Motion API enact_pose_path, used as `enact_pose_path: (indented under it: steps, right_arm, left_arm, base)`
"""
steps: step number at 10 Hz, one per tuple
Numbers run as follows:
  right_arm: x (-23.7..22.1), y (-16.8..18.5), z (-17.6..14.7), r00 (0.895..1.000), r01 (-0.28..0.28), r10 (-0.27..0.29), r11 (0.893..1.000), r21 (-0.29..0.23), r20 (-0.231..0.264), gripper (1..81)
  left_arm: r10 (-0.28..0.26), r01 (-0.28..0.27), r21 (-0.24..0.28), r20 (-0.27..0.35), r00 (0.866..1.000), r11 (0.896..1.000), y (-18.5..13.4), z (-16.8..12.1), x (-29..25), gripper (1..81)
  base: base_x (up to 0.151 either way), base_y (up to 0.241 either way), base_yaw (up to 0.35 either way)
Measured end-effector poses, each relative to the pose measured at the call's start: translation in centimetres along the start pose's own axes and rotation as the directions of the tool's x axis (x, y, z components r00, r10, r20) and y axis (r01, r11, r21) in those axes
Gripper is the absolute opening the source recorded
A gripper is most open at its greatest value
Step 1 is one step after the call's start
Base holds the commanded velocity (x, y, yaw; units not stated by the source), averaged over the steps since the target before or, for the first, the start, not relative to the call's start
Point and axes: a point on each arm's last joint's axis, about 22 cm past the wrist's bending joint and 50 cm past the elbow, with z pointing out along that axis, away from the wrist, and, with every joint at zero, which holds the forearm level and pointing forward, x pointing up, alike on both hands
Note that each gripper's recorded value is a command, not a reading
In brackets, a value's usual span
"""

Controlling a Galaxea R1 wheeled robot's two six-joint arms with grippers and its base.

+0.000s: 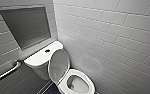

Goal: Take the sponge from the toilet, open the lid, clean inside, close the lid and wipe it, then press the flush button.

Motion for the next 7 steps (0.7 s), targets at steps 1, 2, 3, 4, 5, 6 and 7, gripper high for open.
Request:
enact_pose_path:
  steps: [1,2,3,4,5,6,7]
  right_arm:
    - [-0.1,-0.4,0.0,1.000,0.004,-0.004,1.000,0.010,0.003,1.0]
    - [-0.1,-0.7,-0.2,1.000,0.002,-0.002,1.000,0.017,0.006,1.0]
    - [0.3,-1.0,-0.6,1.000,0.004,-0.004,1.000,0.024,0.005,1.0]
    - [1.0,-1.2,-1.2,1.000,0.007,-0.007,1.000,0.031,0.001,1.0]
    - [1.9,-1.5,-2.1,1.000,0.008,-0.008,0.999,0.040,-0.002,1.0]
    - [2.6,-2.0,-3.0,1.000,0.006,-0.006,0.999,0.053,-0.003,1.0]
    - [3.3,-3.2,-4.1,1.000,0.000,0.000,0.997,0.077,-0.002,1.0]
  left_arm:
    - [0.003,-0.003,0.012,0.011,1.000,1.000,0.5,0.6,-0.2,81.1]
    - [0.054,-0.055,0.016,0.028,0.998,0.998,0.9,0.9,-0.6,81.1]
    - [0.123,-0.125,0.030,0.061,0.991,0.992,0.5,0.8,-1.4,81.1]
    - [0.203,-0.207,0.029,0.103,0.974,0.978,0.3,0.8,-2.1,81.1]
    - [0.263,-0.266,0.003,0.150,0.953,0.964,0.6,0.8,-3.0,81.1]
    - [0.294,-0.291,-0.043,0.179,0.939,0.956,1.6,0.8,-3.2,81.1]
    - [0.312,-0.301,-0.087,0.179,0.933,0.950,2.6,1.0,-2.7,81.1]
  base:
    - [0.000,0.000,0.000]
    - [0.000,0.000,0.000]
    - [0.000,0.000,0.000]
    - [0.000,0.000,0.000]
    - [0.000,0.000,0.000]
    - [0.000,0.000,0.000]
    - [0.000,0.000,0.000]
